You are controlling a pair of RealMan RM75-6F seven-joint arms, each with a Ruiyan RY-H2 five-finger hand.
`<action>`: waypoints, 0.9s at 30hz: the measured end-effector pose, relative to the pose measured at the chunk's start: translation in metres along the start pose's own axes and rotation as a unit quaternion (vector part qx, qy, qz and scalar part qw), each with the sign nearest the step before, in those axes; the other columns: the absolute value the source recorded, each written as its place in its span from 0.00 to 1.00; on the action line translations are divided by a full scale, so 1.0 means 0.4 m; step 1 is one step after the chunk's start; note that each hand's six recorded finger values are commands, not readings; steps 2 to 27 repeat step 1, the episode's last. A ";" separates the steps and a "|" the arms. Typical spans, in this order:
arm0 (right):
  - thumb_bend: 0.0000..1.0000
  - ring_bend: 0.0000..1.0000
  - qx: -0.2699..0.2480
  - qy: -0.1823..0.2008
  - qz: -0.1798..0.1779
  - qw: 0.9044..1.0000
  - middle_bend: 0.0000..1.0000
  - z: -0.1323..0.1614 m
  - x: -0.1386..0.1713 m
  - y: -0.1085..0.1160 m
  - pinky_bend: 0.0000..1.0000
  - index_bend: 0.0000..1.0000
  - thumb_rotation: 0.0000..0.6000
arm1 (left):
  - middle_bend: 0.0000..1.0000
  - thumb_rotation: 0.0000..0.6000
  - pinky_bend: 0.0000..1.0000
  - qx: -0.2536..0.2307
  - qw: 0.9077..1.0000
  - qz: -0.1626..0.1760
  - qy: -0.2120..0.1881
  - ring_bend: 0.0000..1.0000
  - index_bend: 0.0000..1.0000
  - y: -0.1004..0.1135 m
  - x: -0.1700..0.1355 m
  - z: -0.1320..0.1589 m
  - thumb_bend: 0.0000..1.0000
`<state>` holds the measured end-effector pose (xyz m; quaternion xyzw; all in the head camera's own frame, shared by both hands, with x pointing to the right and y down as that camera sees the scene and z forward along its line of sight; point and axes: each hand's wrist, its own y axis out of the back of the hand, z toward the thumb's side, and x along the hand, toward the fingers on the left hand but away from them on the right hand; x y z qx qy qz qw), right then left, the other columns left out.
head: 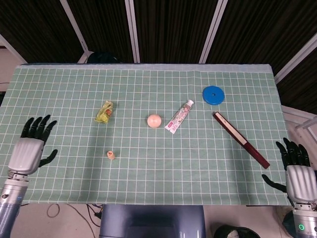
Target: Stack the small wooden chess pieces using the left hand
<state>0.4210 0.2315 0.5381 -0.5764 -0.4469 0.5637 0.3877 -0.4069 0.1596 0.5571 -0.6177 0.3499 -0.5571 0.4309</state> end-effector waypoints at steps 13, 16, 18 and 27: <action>0.23 0.00 0.003 0.007 0.003 1.000 0.01 0.004 0.002 -0.002 0.00 0.12 1.00 | 0.00 1.00 0.00 0.003 1.000 -0.004 0.008 0.00 0.08 -0.002 -0.006 -0.019 0.26; 0.23 0.00 0.003 0.007 0.003 1.000 0.01 0.004 0.002 -0.002 0.00 0.12 1.00 | 0.00 1.00 0.00 0.003 1.000 -0.004 0.008 0.00 0.08 -0.002 -0.006 -0.019 0.26; 0.23 0.00 0.003 0.007 0.003 1.000 0.01 0.004 0.002 -0.002 0.00 0.12 1.00 | 0.00 1.00 0.00 0.003 1.000 -0.004 0.008 0.00 0.08 -0.002 -0.006 -0.019 0.26; 0.23 0.00 0.003 0.007 0.003 1.000 0.01 0.004 0.002 -0.002 0.00 0.12 1.00 | 0.00 1.00 0.00 0.003 1.000 -0.004 0.008 0.00 0.08 -0.002 -0.006 -0.019 0.26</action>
